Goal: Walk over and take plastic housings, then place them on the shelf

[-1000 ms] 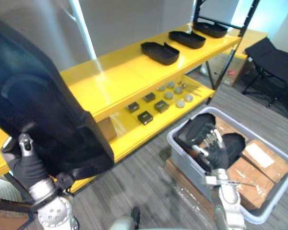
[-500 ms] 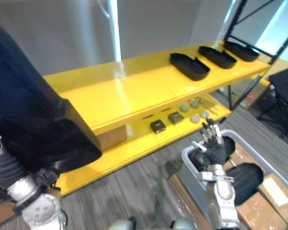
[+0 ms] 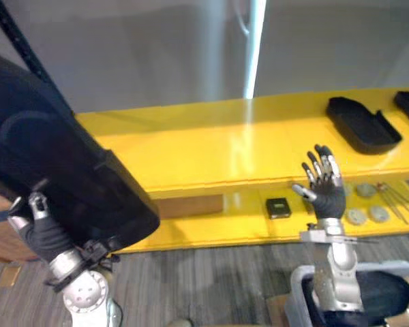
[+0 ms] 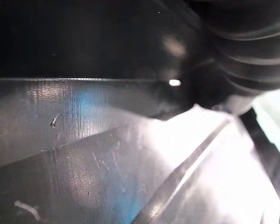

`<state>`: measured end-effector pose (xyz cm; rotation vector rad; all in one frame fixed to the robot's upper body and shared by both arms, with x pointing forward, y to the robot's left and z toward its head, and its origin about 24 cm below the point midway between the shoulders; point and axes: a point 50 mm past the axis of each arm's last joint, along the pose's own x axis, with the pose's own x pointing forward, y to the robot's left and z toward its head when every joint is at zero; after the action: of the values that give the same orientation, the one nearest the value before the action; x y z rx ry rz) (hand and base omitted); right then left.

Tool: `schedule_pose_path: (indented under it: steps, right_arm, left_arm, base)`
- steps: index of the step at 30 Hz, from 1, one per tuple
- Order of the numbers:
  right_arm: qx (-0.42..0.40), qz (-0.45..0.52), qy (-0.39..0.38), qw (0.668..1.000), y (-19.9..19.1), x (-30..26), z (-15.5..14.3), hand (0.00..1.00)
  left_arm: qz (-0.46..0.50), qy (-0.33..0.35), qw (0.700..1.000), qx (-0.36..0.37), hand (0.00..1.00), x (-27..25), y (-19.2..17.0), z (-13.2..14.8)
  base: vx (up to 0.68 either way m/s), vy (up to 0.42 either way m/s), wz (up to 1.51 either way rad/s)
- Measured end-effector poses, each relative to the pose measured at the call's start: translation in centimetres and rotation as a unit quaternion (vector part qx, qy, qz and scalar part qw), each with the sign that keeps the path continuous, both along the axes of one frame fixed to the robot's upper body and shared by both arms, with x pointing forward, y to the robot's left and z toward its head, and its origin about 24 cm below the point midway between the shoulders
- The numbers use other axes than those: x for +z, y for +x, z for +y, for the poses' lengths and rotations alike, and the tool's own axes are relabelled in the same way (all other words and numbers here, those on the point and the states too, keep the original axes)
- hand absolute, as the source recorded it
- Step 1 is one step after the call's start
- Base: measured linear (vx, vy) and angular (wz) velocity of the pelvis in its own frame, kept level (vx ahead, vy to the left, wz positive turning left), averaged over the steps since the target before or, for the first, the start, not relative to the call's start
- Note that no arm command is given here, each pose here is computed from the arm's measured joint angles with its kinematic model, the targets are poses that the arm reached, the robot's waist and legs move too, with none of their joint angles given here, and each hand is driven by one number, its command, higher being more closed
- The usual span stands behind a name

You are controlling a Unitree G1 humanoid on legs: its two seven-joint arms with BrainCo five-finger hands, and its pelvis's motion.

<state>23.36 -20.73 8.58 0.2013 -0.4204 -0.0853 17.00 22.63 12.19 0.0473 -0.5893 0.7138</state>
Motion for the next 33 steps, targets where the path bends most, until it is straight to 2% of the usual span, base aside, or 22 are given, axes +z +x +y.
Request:
schedule_pose_path:
  steps: [6, 14, 20, 24, 33]
  right_arm:
    - [-0.038, 0.0, 0.061, 0.997, -0.7, -0.6, 0.6, 0.0]
    - [-0.048, 0.025, 0.092, 0.994, -2.1, -2.0, 0.8, 0.0]
    - [-0.076, 0.036, 0.09, 0.992, -2.9, -2.5, -0.3, 0.0]
    - [-0.077, 0.055, 0.095, 0.991, -3.9, -3.5, -0.2, 0.0]
    - [-0.067, 0.044, 0.062, 0.995, -4.1, -3.0, -1.3, 0.0]
  left_arm:
    - [0.008, 0.027, 1.0, -0.014, 1.0, 0.2, 0.3, -0.4]
    - [-0.003, 0.034, 0.999, -0.032, 1.0, 0.5, 0.4, -0.6]
    - [-0.017, 0.047, 0.996, -0.07, 1.0, 1.0, 0.8, -1.1]
    - [-0.036, 0.089, 0.991, -0.093, 1.0, 2.4, 0.9, -0.9]
    - [-0.038, 0.089, 0.991, -0.088, 1.0, 2.6, 1.0, -0.9]
  base:
    - [-0.02, 0.037, 0.03]
    - [0.0, 0.02, -0.18]
    - [-0.02, 0.044, -0.19]
    - [-0.03, 0.032, -0.26]
    - [0.06, -0.027, -0.03]
